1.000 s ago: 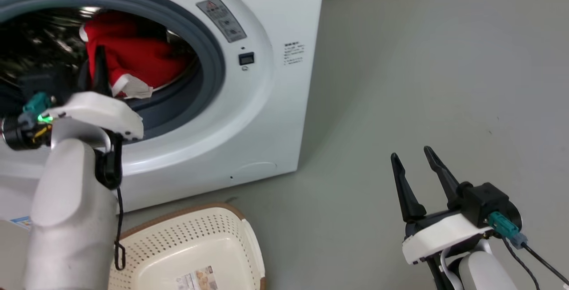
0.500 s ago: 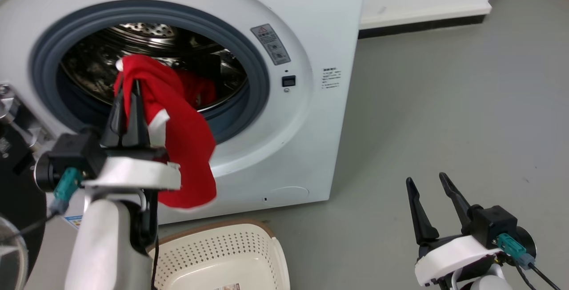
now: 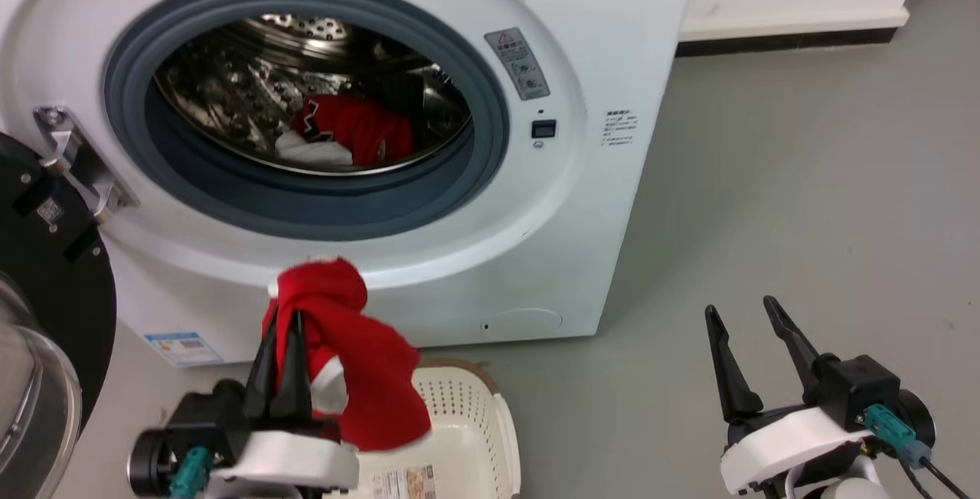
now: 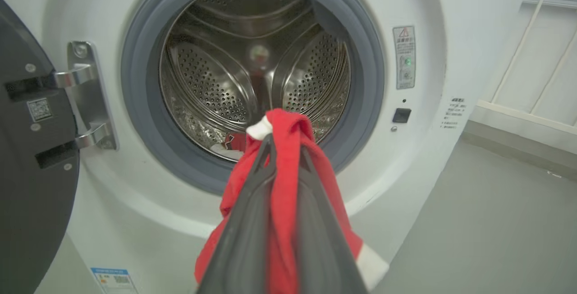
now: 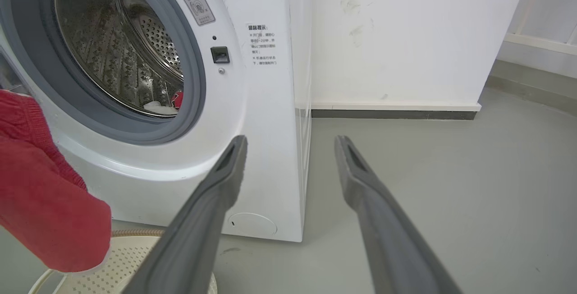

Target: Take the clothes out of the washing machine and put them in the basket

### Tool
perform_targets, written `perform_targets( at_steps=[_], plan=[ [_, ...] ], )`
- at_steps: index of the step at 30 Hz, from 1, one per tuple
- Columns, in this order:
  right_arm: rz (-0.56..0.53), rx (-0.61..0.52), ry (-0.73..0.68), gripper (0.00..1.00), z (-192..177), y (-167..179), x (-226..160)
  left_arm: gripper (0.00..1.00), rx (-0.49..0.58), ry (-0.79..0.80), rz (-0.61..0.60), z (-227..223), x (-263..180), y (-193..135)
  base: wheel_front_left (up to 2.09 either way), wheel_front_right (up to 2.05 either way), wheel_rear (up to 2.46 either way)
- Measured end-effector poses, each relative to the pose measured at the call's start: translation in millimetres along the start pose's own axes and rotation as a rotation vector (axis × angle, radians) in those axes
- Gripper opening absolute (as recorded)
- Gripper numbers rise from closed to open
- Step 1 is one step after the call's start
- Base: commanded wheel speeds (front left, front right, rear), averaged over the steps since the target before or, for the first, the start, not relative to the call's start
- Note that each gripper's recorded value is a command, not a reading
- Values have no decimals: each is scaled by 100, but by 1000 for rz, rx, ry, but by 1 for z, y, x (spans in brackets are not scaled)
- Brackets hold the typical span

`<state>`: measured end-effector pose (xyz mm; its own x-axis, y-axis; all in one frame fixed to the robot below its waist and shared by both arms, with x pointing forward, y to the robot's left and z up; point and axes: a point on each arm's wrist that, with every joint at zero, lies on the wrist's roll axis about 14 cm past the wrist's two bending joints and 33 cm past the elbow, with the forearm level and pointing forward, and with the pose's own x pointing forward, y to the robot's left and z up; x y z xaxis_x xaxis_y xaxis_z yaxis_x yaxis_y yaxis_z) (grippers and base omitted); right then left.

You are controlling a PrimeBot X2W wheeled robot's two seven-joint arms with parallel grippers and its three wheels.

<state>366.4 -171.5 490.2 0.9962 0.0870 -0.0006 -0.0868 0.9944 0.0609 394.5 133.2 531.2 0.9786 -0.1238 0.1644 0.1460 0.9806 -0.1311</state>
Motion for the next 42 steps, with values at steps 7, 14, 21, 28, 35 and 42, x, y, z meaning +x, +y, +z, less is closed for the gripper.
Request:
perform_targets(
  at_steps=[7,14,21,28,35,42],
  plan=[
    [36,-4,29,100,-11,9,23,0,-40,257,61,-80,-28,11,0,0,0],
    [64,5,61,100,-28,15,48,0,-75,495,135,-155,-48,29,0,0,0],
    [105,-4,98,100,-51,24,79,0,-87,654,180,-213,-39,47,0,0,0],
    [124,-3,150,100,-86,26,104,0,-96,830,218,-277,-37,58,0,0,0],
    [122,7,215,100,-125,21,115,0,-70,1011,198,-337,-47,62,0,0,0],
    [93,9,282,100,-157,7,112,0,-63,1140,167,-376,-59,60,0,0,0]
  ],
)
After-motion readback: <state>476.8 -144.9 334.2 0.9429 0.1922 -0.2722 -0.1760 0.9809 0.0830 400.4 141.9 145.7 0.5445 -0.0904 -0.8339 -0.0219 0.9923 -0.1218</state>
